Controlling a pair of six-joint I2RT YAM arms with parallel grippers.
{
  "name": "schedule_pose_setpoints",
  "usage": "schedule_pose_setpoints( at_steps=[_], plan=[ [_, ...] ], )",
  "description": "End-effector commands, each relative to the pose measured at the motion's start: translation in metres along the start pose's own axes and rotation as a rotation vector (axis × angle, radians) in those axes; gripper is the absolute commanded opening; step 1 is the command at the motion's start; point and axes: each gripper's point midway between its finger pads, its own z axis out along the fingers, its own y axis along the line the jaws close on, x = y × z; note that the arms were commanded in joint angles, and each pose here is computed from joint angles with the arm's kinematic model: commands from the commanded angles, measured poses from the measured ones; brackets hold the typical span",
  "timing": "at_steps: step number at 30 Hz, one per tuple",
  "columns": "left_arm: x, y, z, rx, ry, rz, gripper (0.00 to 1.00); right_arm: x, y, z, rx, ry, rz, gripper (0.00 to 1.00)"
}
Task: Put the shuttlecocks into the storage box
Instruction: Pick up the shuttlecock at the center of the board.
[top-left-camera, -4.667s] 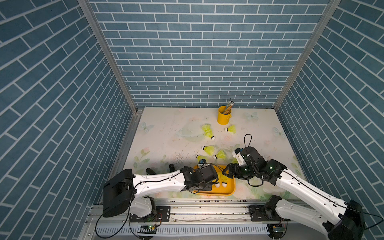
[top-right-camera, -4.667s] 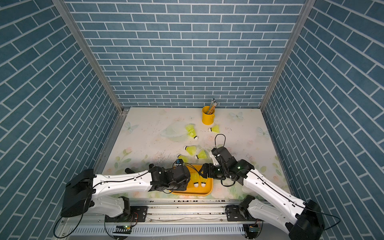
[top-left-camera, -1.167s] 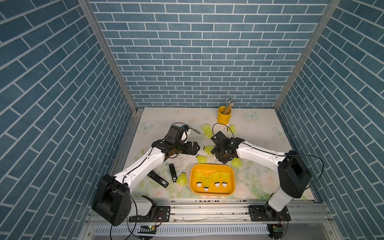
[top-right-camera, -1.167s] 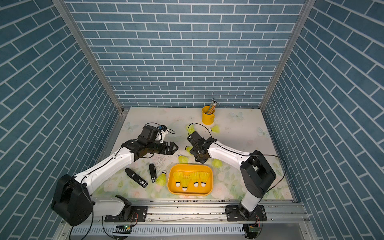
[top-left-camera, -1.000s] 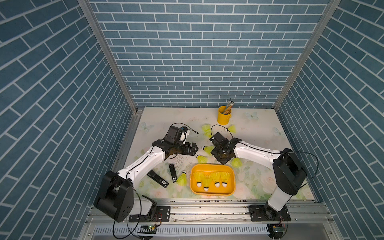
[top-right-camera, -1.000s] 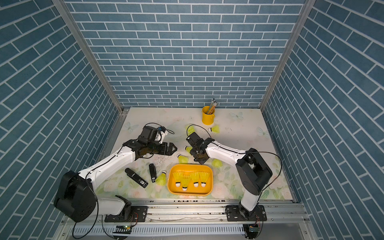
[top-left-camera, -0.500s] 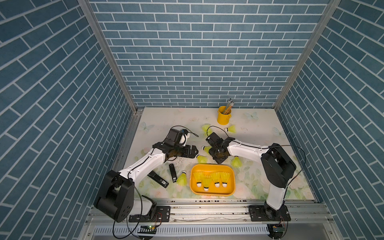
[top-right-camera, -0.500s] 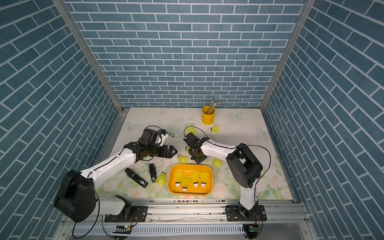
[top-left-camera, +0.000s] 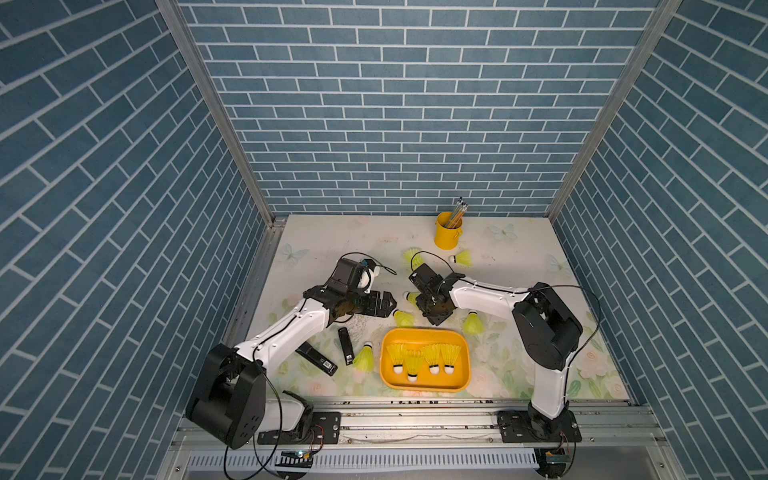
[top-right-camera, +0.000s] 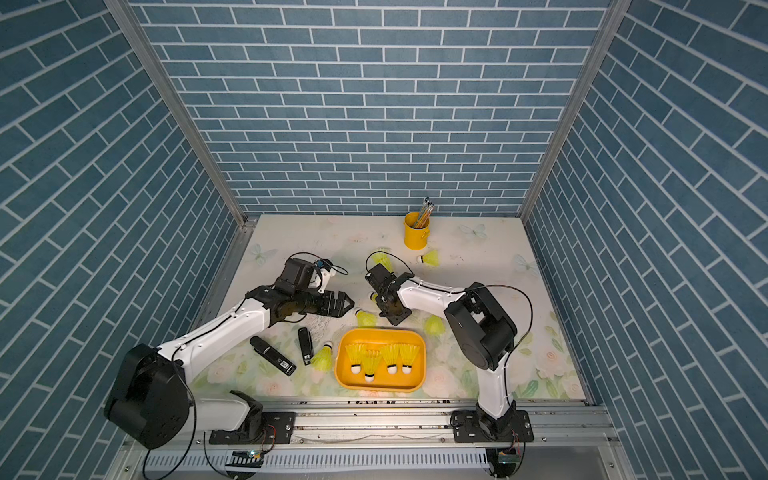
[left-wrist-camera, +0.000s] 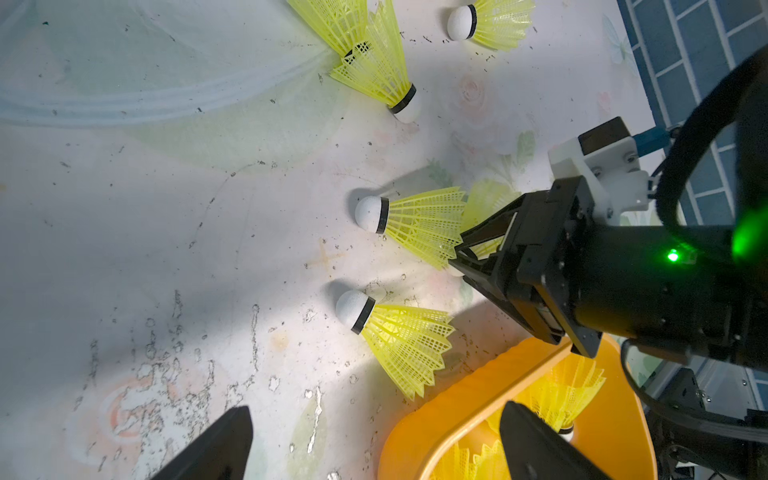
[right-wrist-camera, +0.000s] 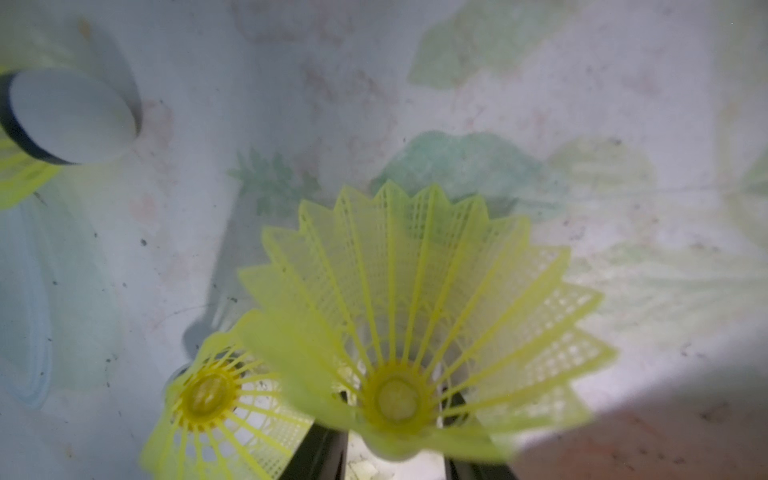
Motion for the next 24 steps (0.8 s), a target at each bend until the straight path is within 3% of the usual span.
schedule_pose_setpoints(
  at_steps=[1,4,7,13,24],
  plan=[
    [0.001,0.001,-0.003,0.003,-0.009,-0.002,0.99,-0.006,-0.007,0.01,0.031,-0.022,0.019,0.4],
    [0.002,0.002,-0.003,-0.004,-0.006,-0.001,0.98,-0.006,-0.01,0.015,0.037,-0.015,0.013,0.38],
    [0.002,0.001,-0.005,-0.001,-0.006,0.002,0.98,-0.008,-0.01,0.015,0.034,-0.025,-0.002,0.28],
    [0.002,0.003,-0.006,-0.009,-0.011,-0.001,0.98,-0.015,-0.003,0.005,0.019,-0.061,-0.04,0.2],
    [0.006,-0.001,-0.003,0.022,0.003,-0.005,0.97,-0.023,0.003,-0.012,-0.023,-0.1,-0.069,0.15]
  ],
)
